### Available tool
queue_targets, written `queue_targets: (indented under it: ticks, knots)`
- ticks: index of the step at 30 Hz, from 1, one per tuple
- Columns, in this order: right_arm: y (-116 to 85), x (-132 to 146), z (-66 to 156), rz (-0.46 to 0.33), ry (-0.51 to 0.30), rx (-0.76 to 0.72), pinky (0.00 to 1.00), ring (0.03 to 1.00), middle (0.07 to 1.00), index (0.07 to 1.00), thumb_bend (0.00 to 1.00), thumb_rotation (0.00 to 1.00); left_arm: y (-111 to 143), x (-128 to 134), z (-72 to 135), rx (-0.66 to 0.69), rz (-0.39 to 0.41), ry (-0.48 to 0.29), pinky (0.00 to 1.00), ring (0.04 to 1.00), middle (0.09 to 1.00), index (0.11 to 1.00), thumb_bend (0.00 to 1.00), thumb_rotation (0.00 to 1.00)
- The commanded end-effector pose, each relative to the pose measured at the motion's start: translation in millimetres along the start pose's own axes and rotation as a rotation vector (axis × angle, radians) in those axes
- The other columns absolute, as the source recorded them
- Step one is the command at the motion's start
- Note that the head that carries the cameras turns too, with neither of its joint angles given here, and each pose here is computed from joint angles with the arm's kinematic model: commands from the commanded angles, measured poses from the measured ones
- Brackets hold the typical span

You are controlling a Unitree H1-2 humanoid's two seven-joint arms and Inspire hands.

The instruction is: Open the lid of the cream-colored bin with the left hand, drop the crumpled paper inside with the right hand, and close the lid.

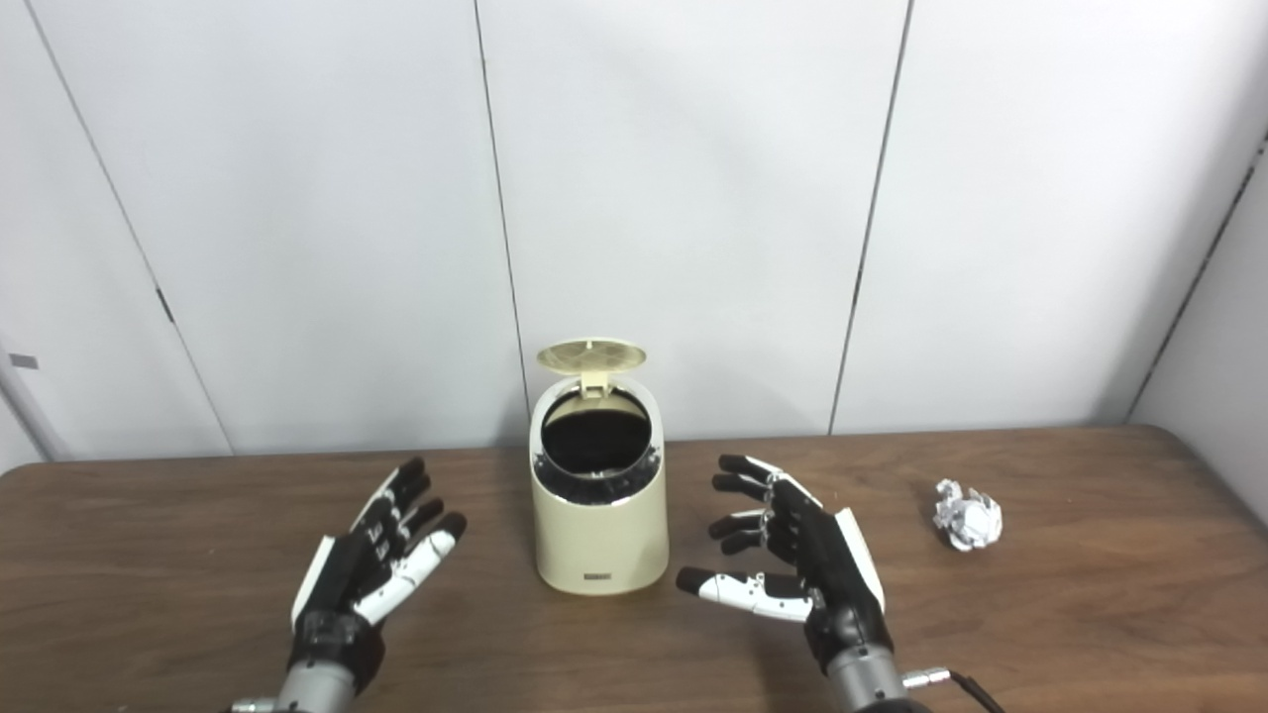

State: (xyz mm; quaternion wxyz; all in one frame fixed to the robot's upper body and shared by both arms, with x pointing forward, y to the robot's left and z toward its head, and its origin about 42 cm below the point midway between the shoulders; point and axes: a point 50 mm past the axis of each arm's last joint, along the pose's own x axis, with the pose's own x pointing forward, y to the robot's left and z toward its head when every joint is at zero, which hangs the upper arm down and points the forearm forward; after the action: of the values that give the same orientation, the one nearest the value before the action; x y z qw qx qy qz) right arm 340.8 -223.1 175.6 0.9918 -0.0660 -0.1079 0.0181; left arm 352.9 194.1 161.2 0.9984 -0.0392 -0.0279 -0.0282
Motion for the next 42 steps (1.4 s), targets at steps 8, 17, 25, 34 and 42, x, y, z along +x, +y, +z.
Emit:
queue_targets:
  ticks: [8, 17, 25, 34, 42]
  knots:
    - [-27.9, 9.2, 16.0, -0.019, -0.123, -0.016, 0.53, 0.601, 0.772, 0.788, 0.8, 0.21, -9.8, 6.9, 15.9, 0.017, -0.03, -0.127, 0.78, 0.899, 0.943, 0.975, 0.64, 0.26]
    - [-77.7, 35.0, 68.7, 0.159, -0.097, -0.651, 0.52, 0.668, 0.848, 0.854, 0.81, 0.25, -3.7, 10.2, 13.2, 0.037, -0.017, -0.126, 0.77, 0.893, 0.937, 0.969, 0.62, 0.24]
    - [-117.9, 54.3, 100.1, 0.213, -0.055, -1.034, 0.62, 0.771, 0.869, 0.813, 0.87, 0.16, 1.1, 13.5, 12.1, 0.057, -0.009, -0.116, 0.79, 0.898, 0.944, 0.975, 0.6, 0.2]
    - [-150.3, 74.7, 133.5, 0.263, 0.143, -1.29, 0.78, 0.89, 0.908, 0.838, 0.88, 0.15, 7.0, 14.9, 11.0, 0.04, -0.015, -0.113, 0.8, 0.911, 0.947, 0.979, 0.57, 0.17]
    - [-164.3, 86.5, 144.3, 0.272, 0.338, -1.366, 0.69, 0.891, 0.954, 0.847, 0.89, 0.1, 13.7, 14.5, 12.1, 0.042, -0.016, -0.11, 0.83, 0.925, 0.963, 0.994, 0.53, 0.07]
